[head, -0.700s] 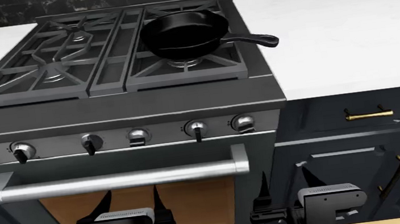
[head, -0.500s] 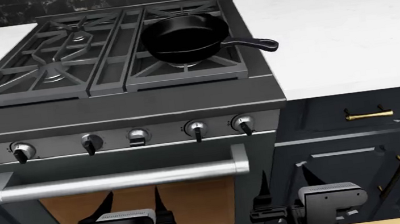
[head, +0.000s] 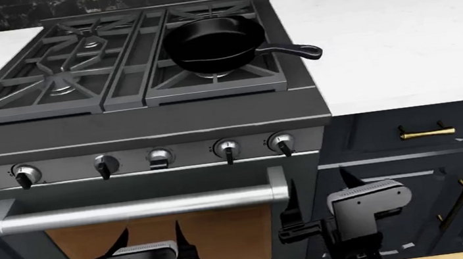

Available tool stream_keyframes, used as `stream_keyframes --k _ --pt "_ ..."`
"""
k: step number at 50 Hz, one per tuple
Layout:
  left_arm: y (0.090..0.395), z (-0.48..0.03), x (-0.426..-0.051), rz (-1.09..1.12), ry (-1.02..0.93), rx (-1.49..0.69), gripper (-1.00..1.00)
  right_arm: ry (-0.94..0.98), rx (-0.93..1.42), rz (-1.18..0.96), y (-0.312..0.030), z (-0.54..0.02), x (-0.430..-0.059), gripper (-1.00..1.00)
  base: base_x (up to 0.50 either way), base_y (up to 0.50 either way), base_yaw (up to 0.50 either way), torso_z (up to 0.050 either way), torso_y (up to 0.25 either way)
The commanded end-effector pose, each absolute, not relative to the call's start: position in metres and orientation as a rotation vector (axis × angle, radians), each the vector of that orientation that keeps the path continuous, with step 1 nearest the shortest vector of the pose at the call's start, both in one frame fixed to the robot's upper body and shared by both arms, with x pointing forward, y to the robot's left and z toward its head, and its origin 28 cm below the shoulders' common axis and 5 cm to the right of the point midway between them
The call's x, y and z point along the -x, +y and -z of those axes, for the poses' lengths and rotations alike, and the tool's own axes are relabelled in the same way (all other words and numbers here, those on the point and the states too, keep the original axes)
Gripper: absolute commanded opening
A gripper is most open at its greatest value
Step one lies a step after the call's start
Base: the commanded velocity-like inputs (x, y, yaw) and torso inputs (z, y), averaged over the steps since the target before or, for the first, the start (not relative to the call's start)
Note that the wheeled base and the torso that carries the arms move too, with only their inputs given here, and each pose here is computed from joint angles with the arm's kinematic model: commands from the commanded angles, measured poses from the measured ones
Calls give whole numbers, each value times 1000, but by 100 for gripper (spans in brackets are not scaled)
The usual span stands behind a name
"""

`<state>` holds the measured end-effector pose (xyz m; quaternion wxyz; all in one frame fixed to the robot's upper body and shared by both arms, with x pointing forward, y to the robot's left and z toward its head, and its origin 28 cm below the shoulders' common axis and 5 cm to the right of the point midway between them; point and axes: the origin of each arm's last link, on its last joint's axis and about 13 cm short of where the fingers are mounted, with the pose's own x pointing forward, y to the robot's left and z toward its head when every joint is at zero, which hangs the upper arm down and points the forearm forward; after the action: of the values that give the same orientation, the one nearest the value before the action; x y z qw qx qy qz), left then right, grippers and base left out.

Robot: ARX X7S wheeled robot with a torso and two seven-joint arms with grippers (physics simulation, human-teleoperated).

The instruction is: Turn off the front right burner of the stove.

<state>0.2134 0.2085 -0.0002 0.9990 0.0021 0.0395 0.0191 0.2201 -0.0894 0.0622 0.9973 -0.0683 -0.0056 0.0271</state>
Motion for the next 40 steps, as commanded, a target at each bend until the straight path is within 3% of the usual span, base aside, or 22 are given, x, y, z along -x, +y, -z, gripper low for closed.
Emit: stream_keyframes --k 1,40 --pt "209 2 -215 -47 104 9 100 -8 281 -70 -90 -87 -227 100 0 0 0 0 0" --pt "213 4 -218 -70 130 26 100 84 490 -132 -76 -75 -275 100 0 0 0 0 0"
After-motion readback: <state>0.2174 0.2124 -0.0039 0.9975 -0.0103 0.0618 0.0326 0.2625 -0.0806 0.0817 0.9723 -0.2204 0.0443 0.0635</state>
